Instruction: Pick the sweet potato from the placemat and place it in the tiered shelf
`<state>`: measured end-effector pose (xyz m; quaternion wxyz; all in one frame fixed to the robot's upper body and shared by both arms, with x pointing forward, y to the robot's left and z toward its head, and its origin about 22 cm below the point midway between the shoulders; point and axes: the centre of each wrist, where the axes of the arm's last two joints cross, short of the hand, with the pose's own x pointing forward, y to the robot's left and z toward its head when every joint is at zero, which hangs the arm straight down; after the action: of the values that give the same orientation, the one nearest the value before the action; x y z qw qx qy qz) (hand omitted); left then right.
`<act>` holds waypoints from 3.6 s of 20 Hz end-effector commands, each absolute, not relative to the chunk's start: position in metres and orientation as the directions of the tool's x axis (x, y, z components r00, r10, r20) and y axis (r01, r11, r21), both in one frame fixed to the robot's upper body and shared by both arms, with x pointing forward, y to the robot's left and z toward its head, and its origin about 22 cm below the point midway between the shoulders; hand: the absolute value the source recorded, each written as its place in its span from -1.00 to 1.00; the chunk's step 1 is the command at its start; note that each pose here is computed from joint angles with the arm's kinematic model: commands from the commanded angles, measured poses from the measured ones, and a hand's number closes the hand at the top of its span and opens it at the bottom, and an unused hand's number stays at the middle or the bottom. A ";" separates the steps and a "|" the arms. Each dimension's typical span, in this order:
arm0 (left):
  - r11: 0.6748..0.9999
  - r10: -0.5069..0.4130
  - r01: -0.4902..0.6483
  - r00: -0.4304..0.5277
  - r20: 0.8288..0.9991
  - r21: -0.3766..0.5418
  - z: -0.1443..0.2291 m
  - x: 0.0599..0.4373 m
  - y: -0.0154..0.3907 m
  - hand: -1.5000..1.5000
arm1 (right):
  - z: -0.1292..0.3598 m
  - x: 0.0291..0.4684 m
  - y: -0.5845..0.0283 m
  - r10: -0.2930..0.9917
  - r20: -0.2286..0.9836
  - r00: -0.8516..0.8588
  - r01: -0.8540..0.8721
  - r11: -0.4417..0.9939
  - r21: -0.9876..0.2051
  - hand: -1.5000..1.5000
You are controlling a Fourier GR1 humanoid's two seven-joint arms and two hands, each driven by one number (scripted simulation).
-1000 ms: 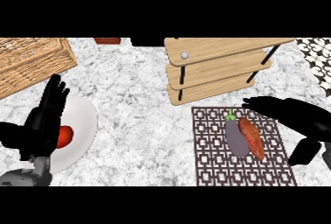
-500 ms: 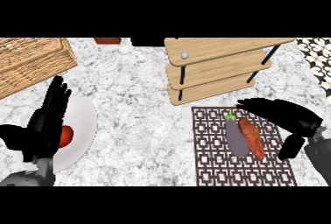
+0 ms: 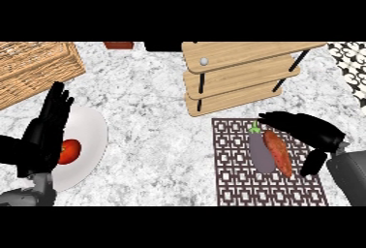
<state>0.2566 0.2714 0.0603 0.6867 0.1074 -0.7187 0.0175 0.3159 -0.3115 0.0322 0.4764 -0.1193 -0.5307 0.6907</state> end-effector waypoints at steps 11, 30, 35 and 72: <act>0.977 -0.132 -0.176 -0.038 0.991 0.123 0.067 0.260 0.262 0.00 | -0.010 0.314 -0.303 0.783 0.354 -0.512 -0.571 -0.002 -0.821 -1.00; 0.963 -0.141 -0.235 -0.020 0.990 0.132 0.047 0.252 0.282 0.00 | -0.025 0.267 -0.186 0.949 0.216 -0.231 -0.397 0.111 -0.911 1.00; 0.971 -0.137 -0.199 -0.019 0.990 0.131 0.057 0.251 0.275 0.00 | 0.022 0.235 -0.152 0.921 0.344 -0.182 -0.381 0.257 -0.888 1.00; 0.980 -0.124 -0.159 -0.042 0.991 0.116 0.079 0.269 0.263 0.00 | 0.202 0.330 -0.193 0.734 0.679 -0.013 0.257 0.659 -0.707 1.00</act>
<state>0.2602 0.2724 0.0633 0.6869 0.1058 -0.7188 0.0172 0.2957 -0.1869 0.2001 0.6011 -0.3654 -0.6781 0.2128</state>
